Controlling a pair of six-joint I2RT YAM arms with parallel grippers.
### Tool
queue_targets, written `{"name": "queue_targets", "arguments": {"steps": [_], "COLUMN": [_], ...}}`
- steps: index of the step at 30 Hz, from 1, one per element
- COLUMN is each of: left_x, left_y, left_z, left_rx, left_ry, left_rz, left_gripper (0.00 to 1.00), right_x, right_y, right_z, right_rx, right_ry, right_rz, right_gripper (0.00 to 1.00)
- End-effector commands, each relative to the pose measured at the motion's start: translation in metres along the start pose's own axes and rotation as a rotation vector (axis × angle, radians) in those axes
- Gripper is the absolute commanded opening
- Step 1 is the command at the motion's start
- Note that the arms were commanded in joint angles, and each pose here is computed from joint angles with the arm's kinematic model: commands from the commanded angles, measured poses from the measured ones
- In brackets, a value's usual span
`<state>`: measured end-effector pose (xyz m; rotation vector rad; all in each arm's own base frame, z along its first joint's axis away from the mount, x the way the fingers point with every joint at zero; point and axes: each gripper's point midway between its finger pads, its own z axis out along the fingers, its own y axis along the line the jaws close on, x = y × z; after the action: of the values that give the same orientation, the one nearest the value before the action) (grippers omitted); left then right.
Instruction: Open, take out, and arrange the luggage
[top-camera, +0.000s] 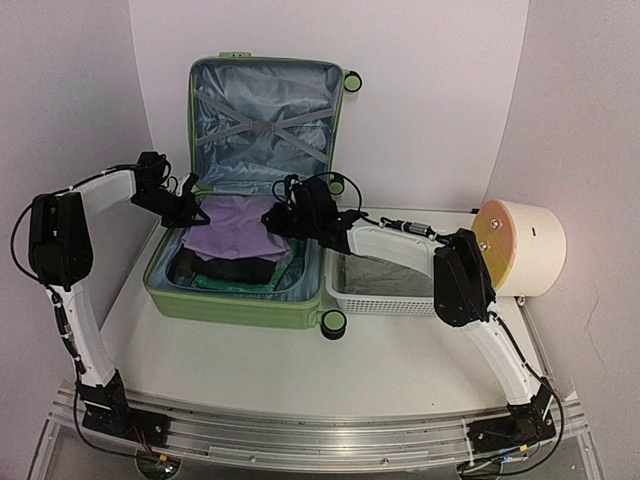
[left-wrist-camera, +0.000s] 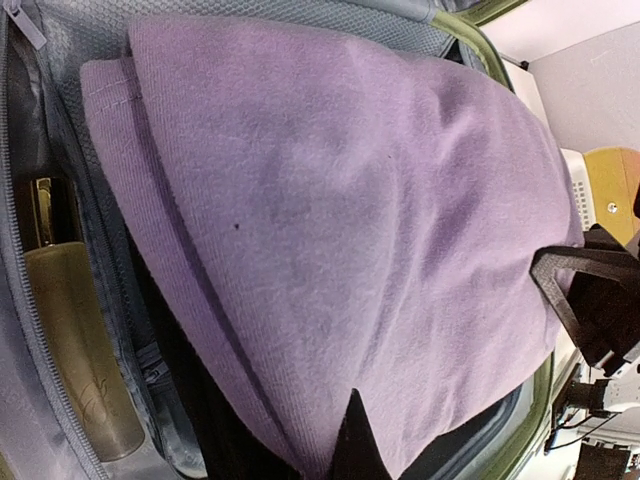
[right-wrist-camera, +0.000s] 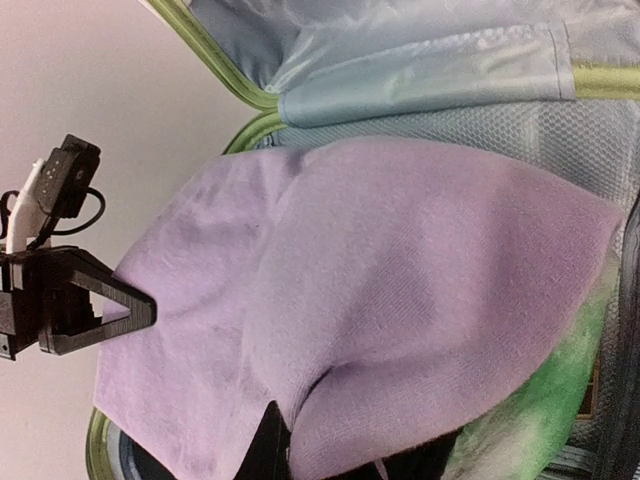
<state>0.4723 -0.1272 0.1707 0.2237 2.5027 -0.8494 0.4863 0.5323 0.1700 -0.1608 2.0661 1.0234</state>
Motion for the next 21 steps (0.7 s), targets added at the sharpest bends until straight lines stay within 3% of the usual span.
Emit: {"name": "queue_targets", "arguments": {"steps": [1,12,21], "left_x": [-0.042,-0.019,0.007], "left_y": [-0.036,-0.002,0.029], "left_z": [-0.040,-0.013,0.005], "left_rx": [0.009,-0.078,-0.159], "left_ry": [-0.141,-0.086,-0.020], "left_rz": [0.108,0.100,0.098], "left_gripper": [0.00,0.00,0.00], "right_x": [-0.067,-0.025,0.024], "right_y": [0.049,0.019,-0.030], "right_z": [-0.035,-0.011,-0.017], "right_rx": [-0.088,-0.055,0.140], "right_ry": [-0.166,-0.077,0.078], "right_rz": [-0.045,0.036,0.142], "right_gripper": [0.00,0.01,0.37]}}
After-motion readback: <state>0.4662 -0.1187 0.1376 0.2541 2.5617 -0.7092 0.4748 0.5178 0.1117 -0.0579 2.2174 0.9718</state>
